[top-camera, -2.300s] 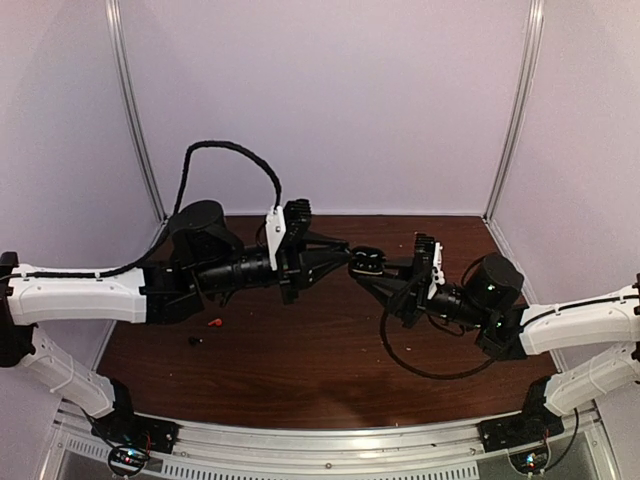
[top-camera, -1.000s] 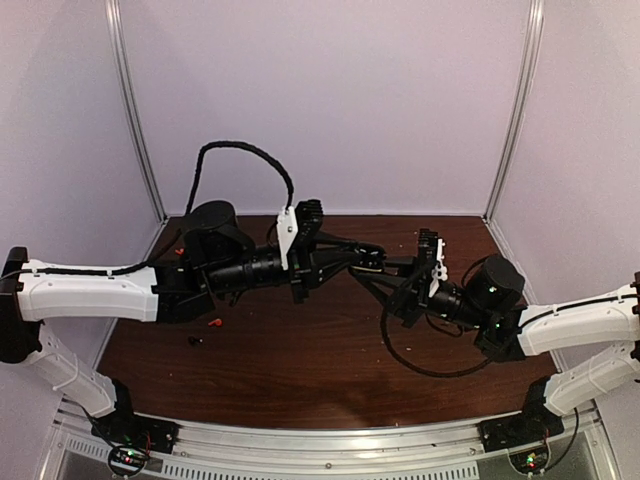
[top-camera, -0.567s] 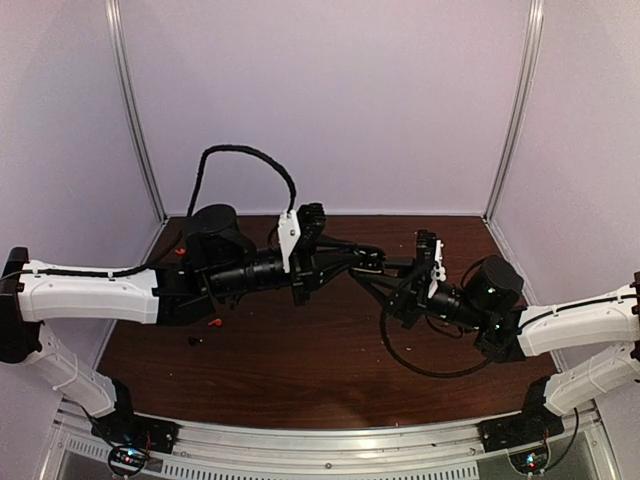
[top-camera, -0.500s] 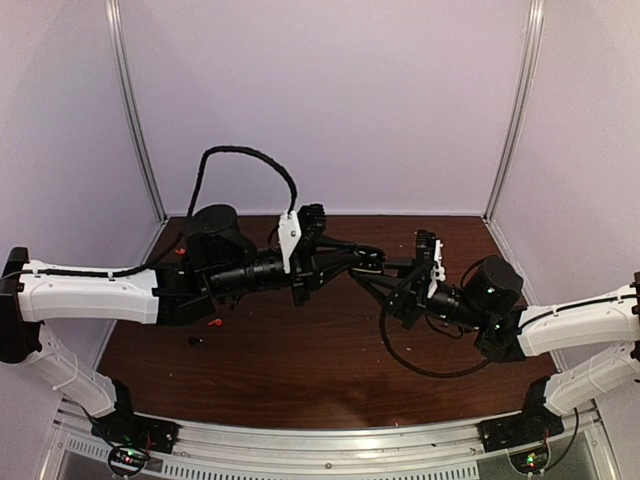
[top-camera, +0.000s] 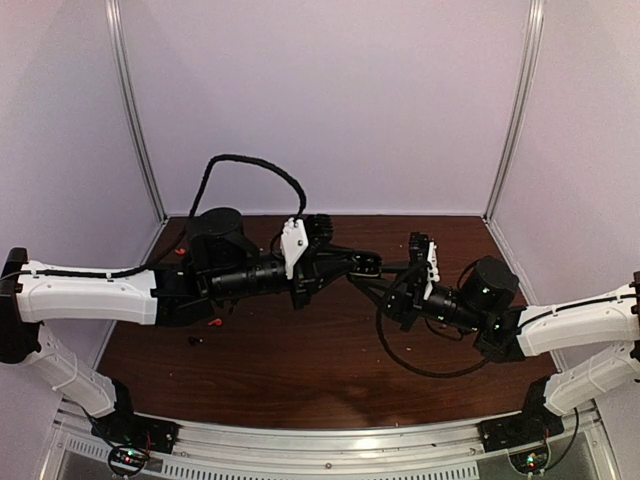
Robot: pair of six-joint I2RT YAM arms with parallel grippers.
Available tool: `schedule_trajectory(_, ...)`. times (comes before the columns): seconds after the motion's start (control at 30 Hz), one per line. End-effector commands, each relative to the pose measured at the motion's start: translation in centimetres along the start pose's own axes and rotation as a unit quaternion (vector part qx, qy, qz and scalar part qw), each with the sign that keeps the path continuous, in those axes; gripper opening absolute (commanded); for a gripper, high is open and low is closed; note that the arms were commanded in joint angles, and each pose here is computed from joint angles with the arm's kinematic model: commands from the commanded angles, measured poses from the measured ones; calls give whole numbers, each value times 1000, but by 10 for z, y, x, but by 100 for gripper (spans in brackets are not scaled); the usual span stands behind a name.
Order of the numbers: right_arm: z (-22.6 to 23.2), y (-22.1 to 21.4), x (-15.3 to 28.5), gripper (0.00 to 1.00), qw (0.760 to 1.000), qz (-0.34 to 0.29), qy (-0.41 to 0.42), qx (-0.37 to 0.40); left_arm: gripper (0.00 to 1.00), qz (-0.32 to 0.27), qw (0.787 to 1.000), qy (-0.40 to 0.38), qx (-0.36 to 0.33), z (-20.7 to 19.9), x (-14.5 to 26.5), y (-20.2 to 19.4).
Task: Insert the wireless bluetooth earbuds into the charging case
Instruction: Insert the left earbud into the left side groove of the charging case.
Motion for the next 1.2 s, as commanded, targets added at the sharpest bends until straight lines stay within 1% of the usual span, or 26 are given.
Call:
schedule_trajectory(0.0, 8, 16, -1, 0, 999, -38, 22, 13, 9, 20, 999, 46, -10, 13, 6, 3)
schedule_trajectory(0.2, 9, 18, 1, 0, 999, -45, 27, 14, 8, 26, 998, 61, -5, 15, 7, 2)
schedule_trajectory(0.4, 9, 20, -1, 0, 998, -47, 24, 17, 8, 23, 1000, 17, -4, 8, 2, 0)
schedule_trajectory(0.63, 9, 24, -2, 0, 998, -52, 21, 25, 12, 39, 999, 19, 26, 5, -2, -8)
schedule_trajectory(0.9, 9, 22, -2, 0, 998, -48, 23, 27, 24, 58, 997, 25, 39, 6, -5, -11)
schedule_trajectory(1.03, 9, 20, -1, 0, 998, -46, 23, 26, 33, 59, 997, 29, 44, 9, -5, -9)
schedule_trajectory(1.17, 8, 18, -1, 0, 998, -45, 22, 24, 37, 58, 997, 33, 43, 11, -5, -6)
Point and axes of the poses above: each gripper's point midway between its finger pads, its own x axis back along the fingers, its own z axis along the line the jaws close on, y = z × x, the point moved 10 cm from there along x, back along the fingers, and after that the axes turned 15 degrees about -x, right-handed, at the moved point
